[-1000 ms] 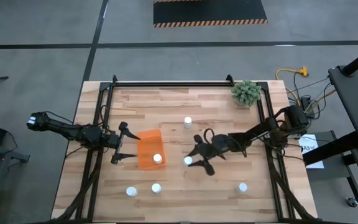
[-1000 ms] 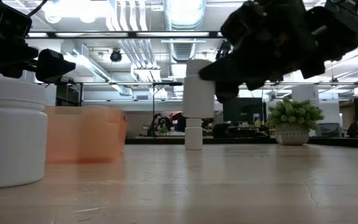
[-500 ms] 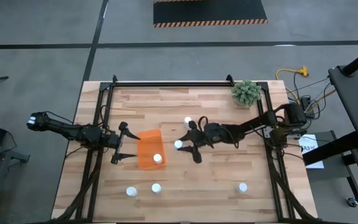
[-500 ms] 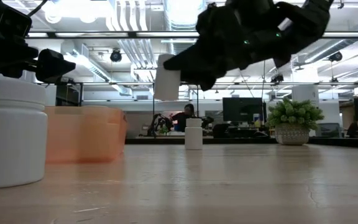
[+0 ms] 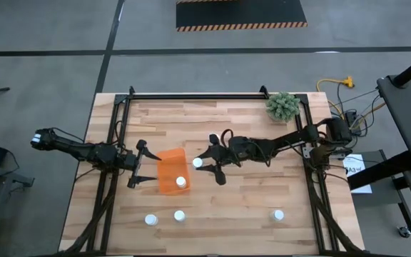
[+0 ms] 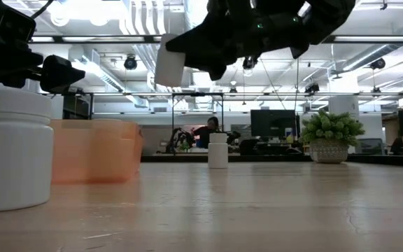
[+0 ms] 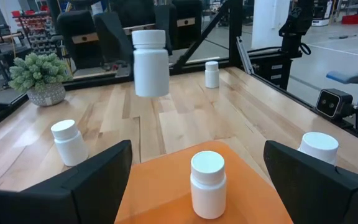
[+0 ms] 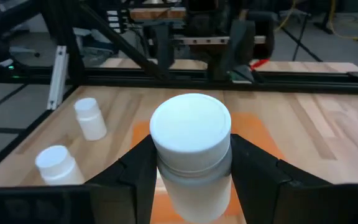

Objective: Pick and place pill bottles into a basket
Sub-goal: Put the white medicine bottle into the orange bin

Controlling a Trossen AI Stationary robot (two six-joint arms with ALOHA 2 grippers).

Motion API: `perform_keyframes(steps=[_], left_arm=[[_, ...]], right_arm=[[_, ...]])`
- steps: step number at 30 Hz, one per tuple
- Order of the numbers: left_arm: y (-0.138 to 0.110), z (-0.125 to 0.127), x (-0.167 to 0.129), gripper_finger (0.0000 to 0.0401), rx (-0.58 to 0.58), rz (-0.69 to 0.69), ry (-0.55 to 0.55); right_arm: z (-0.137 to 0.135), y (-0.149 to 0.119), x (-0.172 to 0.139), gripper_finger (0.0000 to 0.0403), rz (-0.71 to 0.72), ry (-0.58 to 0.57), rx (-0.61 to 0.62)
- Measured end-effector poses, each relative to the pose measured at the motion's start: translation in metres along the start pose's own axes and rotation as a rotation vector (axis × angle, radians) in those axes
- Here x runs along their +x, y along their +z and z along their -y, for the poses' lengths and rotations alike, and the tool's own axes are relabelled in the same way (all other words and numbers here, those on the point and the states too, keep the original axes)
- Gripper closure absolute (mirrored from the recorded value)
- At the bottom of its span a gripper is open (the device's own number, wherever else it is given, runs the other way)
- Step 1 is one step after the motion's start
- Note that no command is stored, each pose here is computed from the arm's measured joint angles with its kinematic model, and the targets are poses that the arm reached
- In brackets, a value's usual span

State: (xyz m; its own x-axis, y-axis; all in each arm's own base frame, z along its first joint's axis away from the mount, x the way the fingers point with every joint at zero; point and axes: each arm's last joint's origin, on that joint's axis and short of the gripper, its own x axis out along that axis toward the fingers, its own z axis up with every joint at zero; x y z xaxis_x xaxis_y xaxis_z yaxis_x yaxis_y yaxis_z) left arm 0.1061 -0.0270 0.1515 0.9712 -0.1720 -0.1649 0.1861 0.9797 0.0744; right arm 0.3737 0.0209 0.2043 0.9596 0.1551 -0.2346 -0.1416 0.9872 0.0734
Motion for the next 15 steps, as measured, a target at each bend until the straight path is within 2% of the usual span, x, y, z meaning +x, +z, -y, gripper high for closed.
perform_keyframes(steps=[5,15], left_arm=[[0.0,0.0,0.0,0.0056,0.0,0.0,0.0],[0.0,0.0,0.0,0.0056,0.0,0.0,0.0]], right_arm=[[0.001,-0.002,0.009,0.0246,-0.006,0.003,0.002],[0.009,-0.018,0.063,0.0246,-0.049,0.111,0.013]])
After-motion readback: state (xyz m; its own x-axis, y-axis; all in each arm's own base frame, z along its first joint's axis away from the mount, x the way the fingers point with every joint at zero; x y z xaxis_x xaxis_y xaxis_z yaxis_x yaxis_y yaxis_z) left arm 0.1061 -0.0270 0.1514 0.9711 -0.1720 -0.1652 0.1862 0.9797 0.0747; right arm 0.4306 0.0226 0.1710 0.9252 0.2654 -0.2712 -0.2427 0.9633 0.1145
